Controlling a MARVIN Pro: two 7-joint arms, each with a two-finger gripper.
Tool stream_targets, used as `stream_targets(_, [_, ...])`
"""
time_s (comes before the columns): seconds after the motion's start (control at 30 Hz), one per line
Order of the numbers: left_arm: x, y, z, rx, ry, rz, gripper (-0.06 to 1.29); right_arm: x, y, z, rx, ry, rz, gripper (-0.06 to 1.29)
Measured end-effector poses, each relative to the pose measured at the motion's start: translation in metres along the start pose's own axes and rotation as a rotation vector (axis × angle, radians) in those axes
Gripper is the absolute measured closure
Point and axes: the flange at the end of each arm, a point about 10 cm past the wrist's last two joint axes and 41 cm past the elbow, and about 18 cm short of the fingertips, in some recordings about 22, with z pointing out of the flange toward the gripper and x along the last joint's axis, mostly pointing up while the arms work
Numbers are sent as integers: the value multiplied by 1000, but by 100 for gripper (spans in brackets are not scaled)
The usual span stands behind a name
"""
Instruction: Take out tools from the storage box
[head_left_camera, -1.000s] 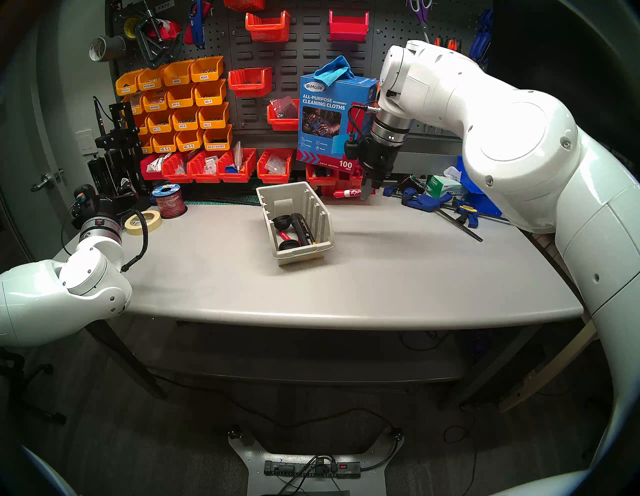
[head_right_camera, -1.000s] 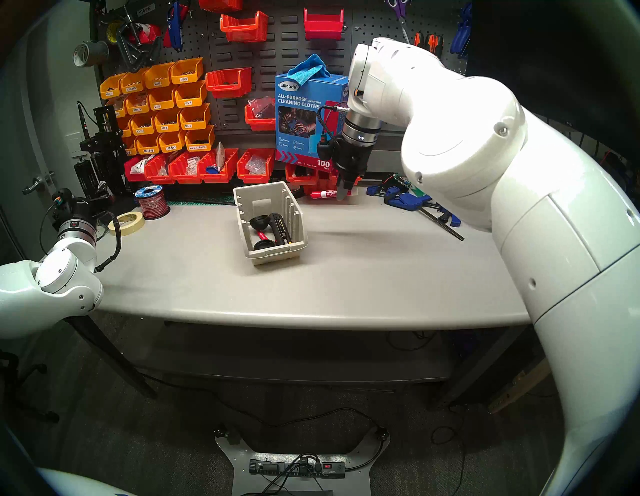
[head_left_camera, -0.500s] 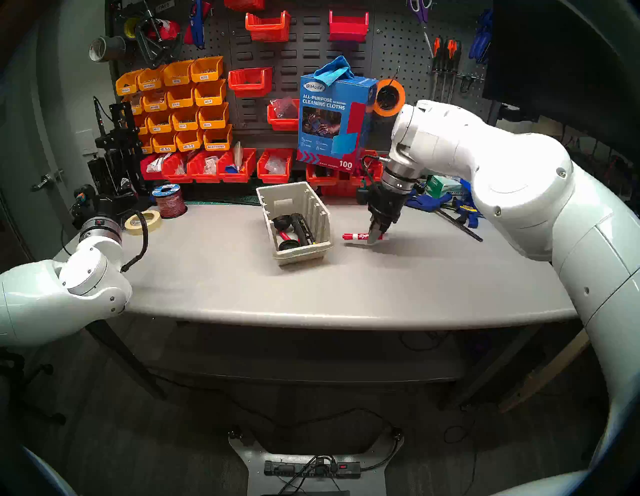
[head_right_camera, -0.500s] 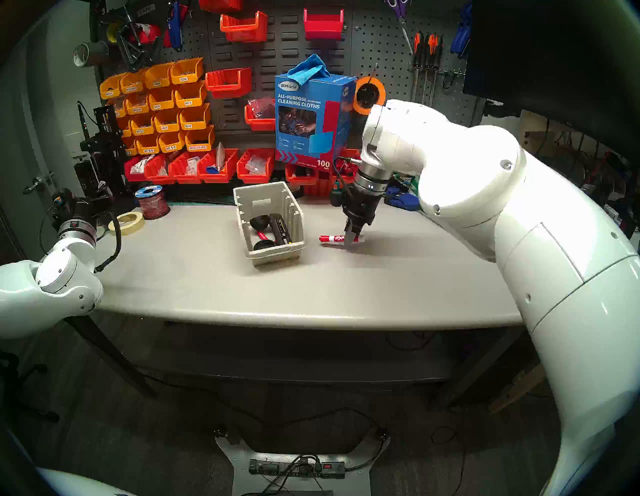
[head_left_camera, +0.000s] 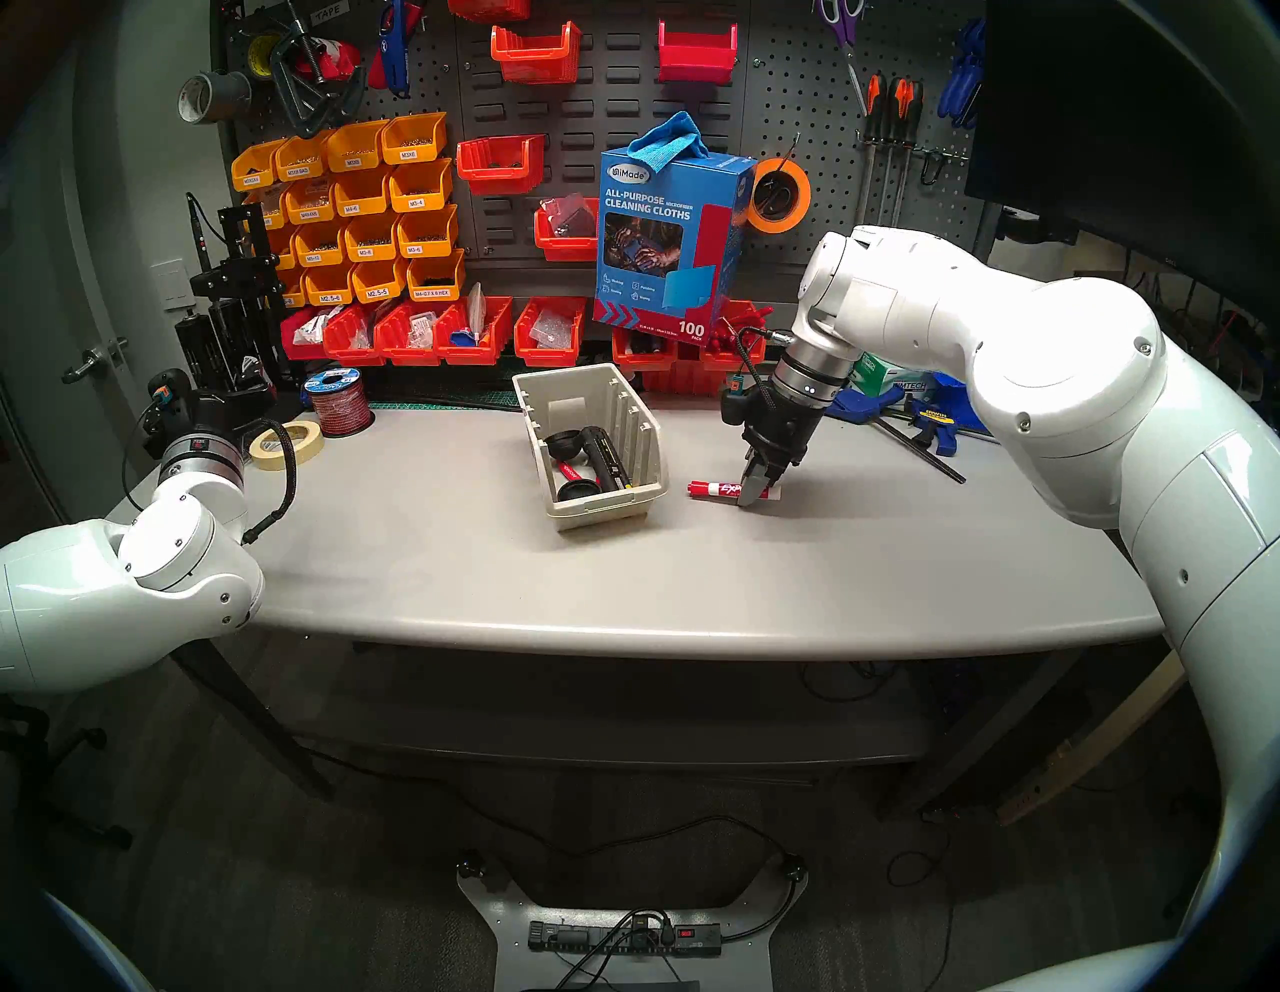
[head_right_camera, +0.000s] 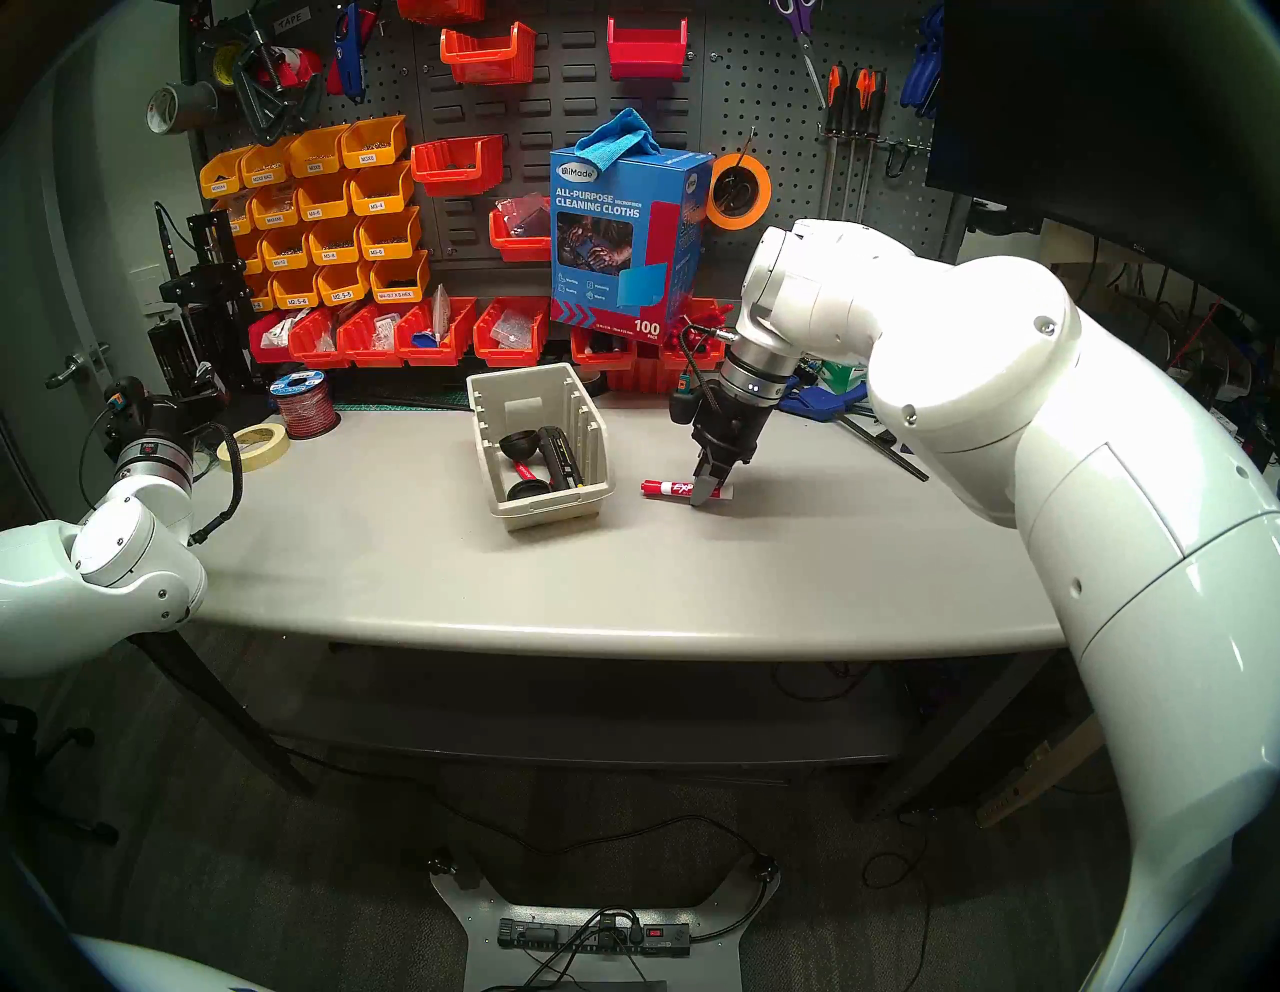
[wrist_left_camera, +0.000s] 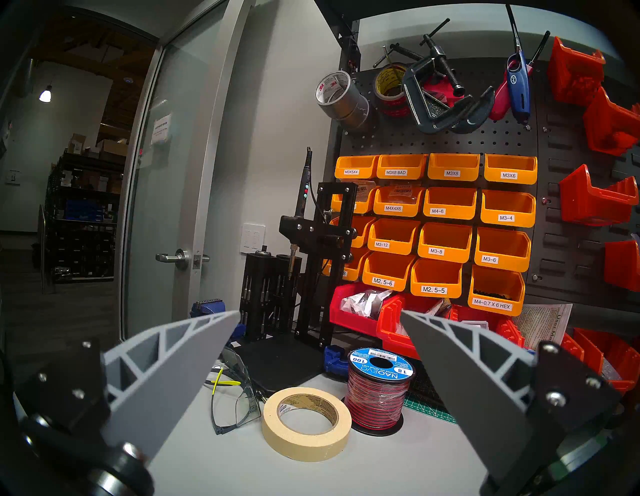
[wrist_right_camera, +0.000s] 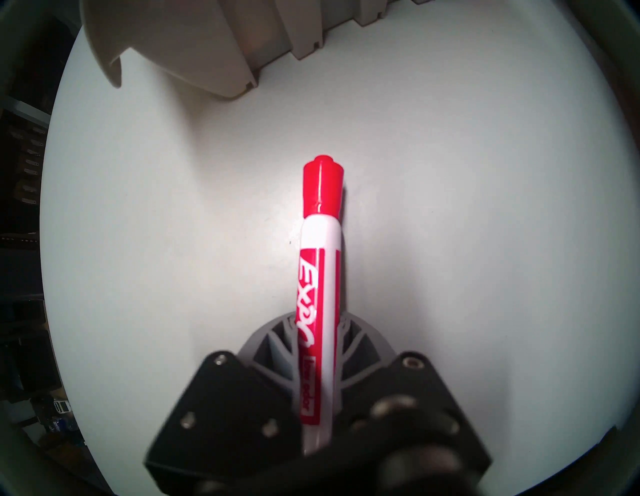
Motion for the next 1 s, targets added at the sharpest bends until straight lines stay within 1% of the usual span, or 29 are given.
stream_targets(0.03, [0, 0, 0, 0, 0, 0, -3, 0, 0, 0, -1, 1, 0, 108])
stream_targets(0.07, [0, 0, 0, 0, 0, 0, -3, -2, 0, 0, -1, 3, 2, 100])
stream_targets(0.13, [0, 0, 0, 0, 0, 0, -3, -3, 0, 0, 3, 2, 2, 95])
stream_targets(0.23, [0, 0, 0, 0, 0, 0, -3, -4, -1, 2, 7, 1, 2, 91])
stream_targets(0.33, [0, 0, 0, 0, 0, 0, -3, -4, -2, 3, 9, -1, 1, 80])
stream_targets(0.37, [0, 0, 0, 0, 0, 0, -3, -5, -2, 3, 9, -1, 1, 74])
stream_targets(0.4, [0, 0, 0, 0, 0, 0, -3, -5, -3, 2, 8, -2, 1, 54])
stream_targets(0.43, [0, 0, 0, 0, 0, 0, -3, -5, -3, 2, 7, -2, 1, 45])
stream_targets(0.5, [0, 0, 0, 0, 0, 0, -3, -6, -3, 2, 4, -3, 1, 22])
stream_targets(0.53, [0, 0, 0, 0, 0, 0, -3, -6, -4, 2, 3, -3, 0, 16])
stream_targets(0.57, [0, 0, 0, 0, 0, 0, -3, -6, -4, 2, 2, -3, 0, 15])
stream_targets(0.63, [0, 0, 0, 0, 0, 0, -3, -7, -5, 1, -1, -5, -1, 8])
stream_targets(1.0, [0, 0, 0, 0, 0, 0, -3, -7, -10, 0, -31, -14, -14, 7])
